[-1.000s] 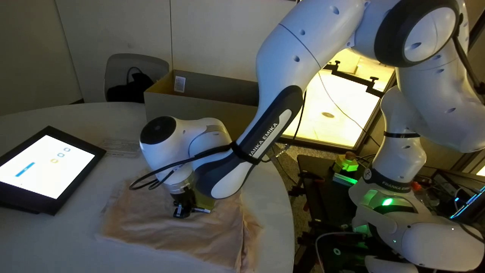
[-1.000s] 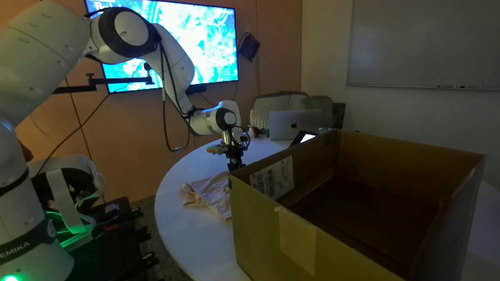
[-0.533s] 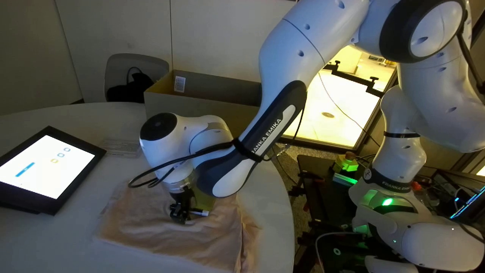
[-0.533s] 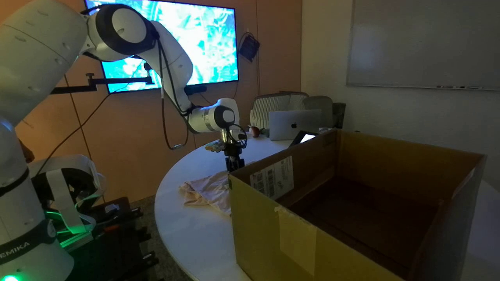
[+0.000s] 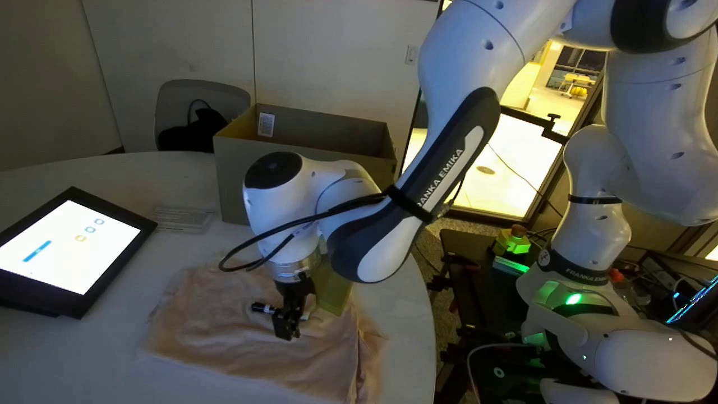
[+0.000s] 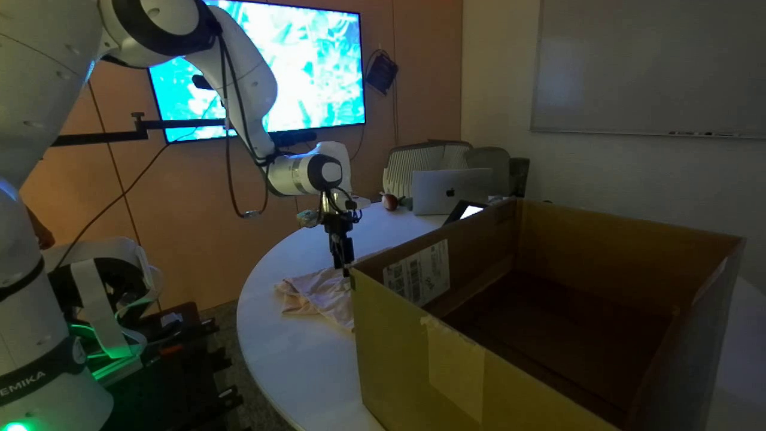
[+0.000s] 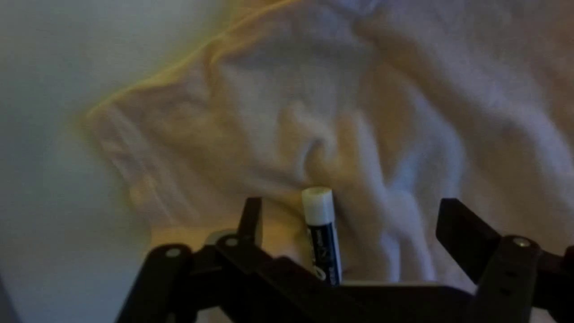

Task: Put the marker on the cloth and wrap it up, the put the cloth in the box

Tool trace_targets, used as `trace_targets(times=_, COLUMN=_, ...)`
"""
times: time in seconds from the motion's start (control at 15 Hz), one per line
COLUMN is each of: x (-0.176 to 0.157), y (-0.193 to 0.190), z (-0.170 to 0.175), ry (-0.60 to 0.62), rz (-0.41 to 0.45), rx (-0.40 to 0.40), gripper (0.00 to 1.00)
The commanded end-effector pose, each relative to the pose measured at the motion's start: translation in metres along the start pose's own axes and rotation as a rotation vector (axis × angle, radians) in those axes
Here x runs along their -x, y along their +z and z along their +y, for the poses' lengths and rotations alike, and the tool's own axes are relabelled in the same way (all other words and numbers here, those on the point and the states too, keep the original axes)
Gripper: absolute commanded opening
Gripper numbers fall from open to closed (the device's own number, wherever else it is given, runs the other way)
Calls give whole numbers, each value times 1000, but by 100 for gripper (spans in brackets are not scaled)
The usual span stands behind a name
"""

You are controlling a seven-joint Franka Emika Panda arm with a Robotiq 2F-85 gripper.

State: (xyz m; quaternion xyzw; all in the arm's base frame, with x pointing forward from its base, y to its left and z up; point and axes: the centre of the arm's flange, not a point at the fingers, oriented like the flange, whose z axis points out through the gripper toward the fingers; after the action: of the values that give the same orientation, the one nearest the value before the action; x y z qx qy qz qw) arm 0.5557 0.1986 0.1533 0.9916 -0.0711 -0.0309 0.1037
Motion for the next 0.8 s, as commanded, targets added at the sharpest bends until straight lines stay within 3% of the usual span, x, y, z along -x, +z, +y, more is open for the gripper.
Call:
trace_targets(times=0.0, x=59, y=-1, z=12, ry=-148, rz=33, rx=-104, gripper=100)
trace_targets(times=0.4, x=111, y=31, z=16, ry=-479, rz=51, rx=-96, gripper=100)
trace_targets(times=0.73, x=123, y=42, z=15, ry=-752, rz=32, rx=-58, gripper=100)
